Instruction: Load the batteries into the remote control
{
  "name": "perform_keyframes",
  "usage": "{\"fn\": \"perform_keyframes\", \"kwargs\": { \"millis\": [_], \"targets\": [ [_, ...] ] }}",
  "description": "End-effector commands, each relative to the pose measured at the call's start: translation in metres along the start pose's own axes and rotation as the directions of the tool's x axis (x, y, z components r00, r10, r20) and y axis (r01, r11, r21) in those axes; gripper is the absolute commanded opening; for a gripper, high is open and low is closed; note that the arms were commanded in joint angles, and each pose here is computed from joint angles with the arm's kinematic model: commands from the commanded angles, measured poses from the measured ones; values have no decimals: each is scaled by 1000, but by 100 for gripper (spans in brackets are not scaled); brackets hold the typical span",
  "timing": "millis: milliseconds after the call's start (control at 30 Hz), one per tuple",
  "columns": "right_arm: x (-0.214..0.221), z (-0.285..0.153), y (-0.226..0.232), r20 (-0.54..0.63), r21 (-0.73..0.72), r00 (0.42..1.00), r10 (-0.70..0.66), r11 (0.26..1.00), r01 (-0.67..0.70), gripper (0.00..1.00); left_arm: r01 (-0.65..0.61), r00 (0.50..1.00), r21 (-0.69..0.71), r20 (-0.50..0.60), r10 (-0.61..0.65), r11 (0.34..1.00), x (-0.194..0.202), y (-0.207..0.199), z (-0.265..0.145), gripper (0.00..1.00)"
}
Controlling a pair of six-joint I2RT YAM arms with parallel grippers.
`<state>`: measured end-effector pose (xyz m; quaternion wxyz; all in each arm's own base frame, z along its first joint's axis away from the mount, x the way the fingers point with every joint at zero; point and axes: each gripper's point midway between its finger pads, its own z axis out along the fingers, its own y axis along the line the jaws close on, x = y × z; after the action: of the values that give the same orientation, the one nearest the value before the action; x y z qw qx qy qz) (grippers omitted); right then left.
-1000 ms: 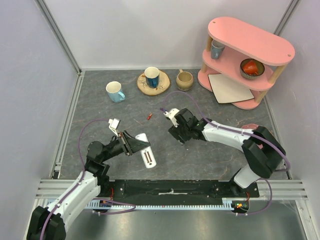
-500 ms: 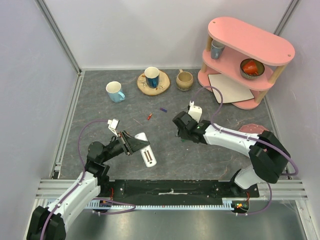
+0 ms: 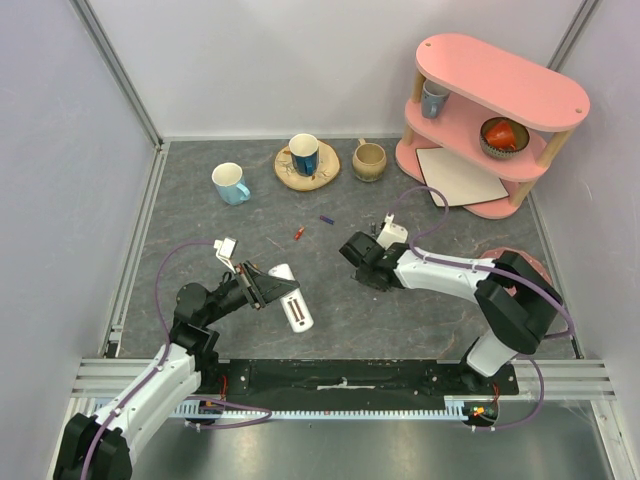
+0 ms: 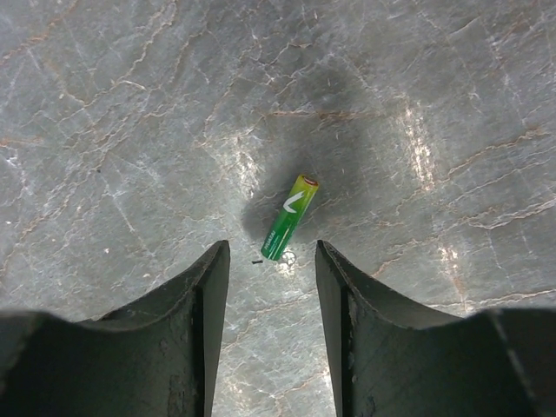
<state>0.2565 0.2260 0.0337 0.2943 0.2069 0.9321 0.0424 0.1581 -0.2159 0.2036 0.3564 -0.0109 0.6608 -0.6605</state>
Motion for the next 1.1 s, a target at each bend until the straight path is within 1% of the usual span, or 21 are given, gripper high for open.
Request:
{"fn": "perform_keyframes", "kwargs": {
  "millis": [0, 200, 367, 567, 667, 700, 767, 800, 833, 867, 933, 967, 1000, 1033, 1067],
  "targets": [
    [-3, 9, -4, 36, 46, 999, 38, 998, -39, 51, -2, 1000, 1, 18, 2, 1000, 0, 3, -2, 2],
    [2, 17, -12, 33, 80, 999, 43, 996, -46, 50, 5, 1000, -1, 20, -5, 1000, 0, 3, -2, 2],
    [3, 21, -13, 31, 92, 999, 33, 995, -35, 45, 5, 1000, -2, 20, -5, 1000, 0, 3, -2, 2],
    [11, 24, -18, 3, 104, 1000, -2, 995, 1, 35, 5, 1000, -4, 24, -4, 1000, -1, 4, -2, 2],
    [16, 26, -21, -21, 108, 999, -36, 993, 38, 28, 1, 1000, -3, 26, -1, 1000, -1, 3, -2, 2],
    [17, 26, -21, -28, 106, 999, -46, 993, 48, 23, -1, 1000, -2, 30, 1, 1000, -2, 3, -2, 2],
    [21, 28, -25, -44, 109, 995, -95, 989, 99, 15, 2, 999, -6, 33, -2, 1000, -2, 5, -2, 2],
    [23, 28, -24, -60, 99, 991, -120, 987, 125, 1, 3, 999, -5, 37, -3, 1000, -2, 4, -2, 2],
    [23, 28, -24, -67, 91, 987, -147, 984, 153, 0, 6, 999, -8, 45, -6, 1000, -4, 5, -2, 2],
    [20, 23, -21, -69, 67, 974, -217, 973, 221, 0, 7, 999, -7, 46, -7, 1000, -4, 5, -2, 2],
    [9, 11, -14, -47, 19, 964, -263, 964, 264, 0, 10, 999, -9, 52, -10, 1000, -5, 4, -2, 2],
    [4, 4, -12, -34, -7, 941, -336, 942, 336, 0, 6, 999, -3, 54, -6, 1000, -7, 1, -1, 2],
    [2, -4, -7, -35, -49, 929, -370, 929, 368, 0, 8, 998, -10, 58, -7, 1000, -9, 2, 0, 2],
    [-8, -21, 2, -4, -107, 917, -399, 912, 396, 0, 9, 998, -12, 60, -8, 1000, -10, 2, 1, 2],
    [-16, -34, 4, 9, -131, 881, -473, 873, 470, 0, 8, 998, -10, 66, -7, 1000, -13, 0, 3, 2]
  ]
}}
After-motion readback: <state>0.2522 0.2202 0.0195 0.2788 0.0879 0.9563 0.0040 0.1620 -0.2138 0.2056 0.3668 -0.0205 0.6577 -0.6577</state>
